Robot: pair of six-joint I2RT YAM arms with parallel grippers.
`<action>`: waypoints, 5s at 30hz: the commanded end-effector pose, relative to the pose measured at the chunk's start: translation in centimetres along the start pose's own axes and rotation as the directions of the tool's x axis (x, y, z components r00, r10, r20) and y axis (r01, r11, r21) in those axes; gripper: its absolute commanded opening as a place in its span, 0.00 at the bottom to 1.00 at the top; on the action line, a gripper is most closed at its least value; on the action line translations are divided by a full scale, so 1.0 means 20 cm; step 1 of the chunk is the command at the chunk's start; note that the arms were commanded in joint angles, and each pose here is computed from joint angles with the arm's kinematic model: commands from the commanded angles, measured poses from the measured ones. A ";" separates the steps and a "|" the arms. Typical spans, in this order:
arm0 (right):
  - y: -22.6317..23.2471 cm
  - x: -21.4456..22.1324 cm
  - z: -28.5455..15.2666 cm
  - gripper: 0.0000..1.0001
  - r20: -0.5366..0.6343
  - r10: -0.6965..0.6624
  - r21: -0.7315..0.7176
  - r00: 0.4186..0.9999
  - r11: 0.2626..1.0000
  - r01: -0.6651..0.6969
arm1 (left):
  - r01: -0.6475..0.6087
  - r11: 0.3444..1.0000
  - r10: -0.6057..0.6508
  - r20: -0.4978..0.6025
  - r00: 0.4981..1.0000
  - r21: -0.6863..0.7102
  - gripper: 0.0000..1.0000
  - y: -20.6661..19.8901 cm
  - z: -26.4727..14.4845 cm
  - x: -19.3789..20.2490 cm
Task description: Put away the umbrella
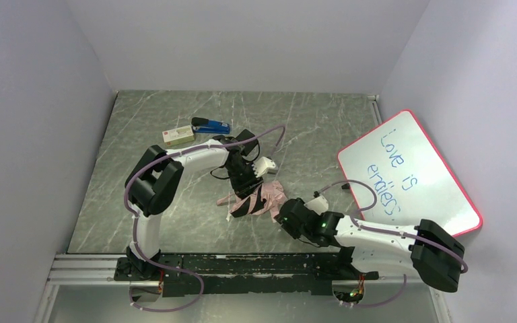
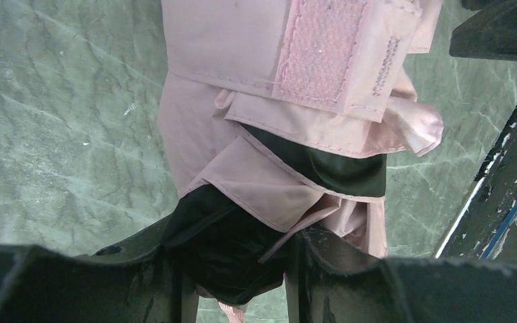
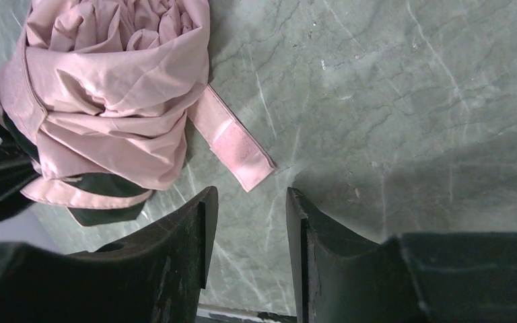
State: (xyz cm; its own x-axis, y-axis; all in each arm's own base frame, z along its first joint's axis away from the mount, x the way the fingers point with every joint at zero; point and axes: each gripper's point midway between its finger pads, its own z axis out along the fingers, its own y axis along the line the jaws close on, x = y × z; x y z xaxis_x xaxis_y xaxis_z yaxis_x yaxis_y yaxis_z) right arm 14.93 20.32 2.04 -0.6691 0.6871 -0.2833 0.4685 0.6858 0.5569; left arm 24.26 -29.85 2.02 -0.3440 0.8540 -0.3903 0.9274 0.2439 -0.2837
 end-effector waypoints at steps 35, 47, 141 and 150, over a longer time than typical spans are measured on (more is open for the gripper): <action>-0.22 -0.12 0.22 0.43 0.205 -0.019 0.007 0.979 1.000 0.018 | -0.011 0.987 -0.005 -0.096 0.995 -0.158 0.05 0.17 0.08 0.10; -0.22 -0.12 0.25 0.21 0.204 -0.014 0.040 0.979 0.999 0.006 | -0.017 0.987 0.001 -0.105 0.995 -0.159 0.05 0.16 0.09 0.10; 0.05 0.18 -0.15 0.00 -0.115 0.032 -0.285 0.993 0.957 -0.064 | -0.244 0.688 0.227 -0.116 0.967 -0.683 0.05 0.18 0.02 0.13; -0.13 0.27 -0.11 0.00 -0.191 0.000 -0.127 0.982 0.992 -0.025 | -0.357 0.563 0.316 -0.205 0.926 -0.746 0.05 0.12 0.04 0.17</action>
State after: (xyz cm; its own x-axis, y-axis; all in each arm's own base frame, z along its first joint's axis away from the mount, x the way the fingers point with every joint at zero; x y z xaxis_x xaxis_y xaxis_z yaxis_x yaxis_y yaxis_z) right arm 11.68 21.80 2.55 -0.6920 0.6935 -0.2006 0.3671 0.5773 0.7294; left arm 24.26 -31.54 3.24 0.0689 0.8923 -0.4461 0.8119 0.2096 0.5448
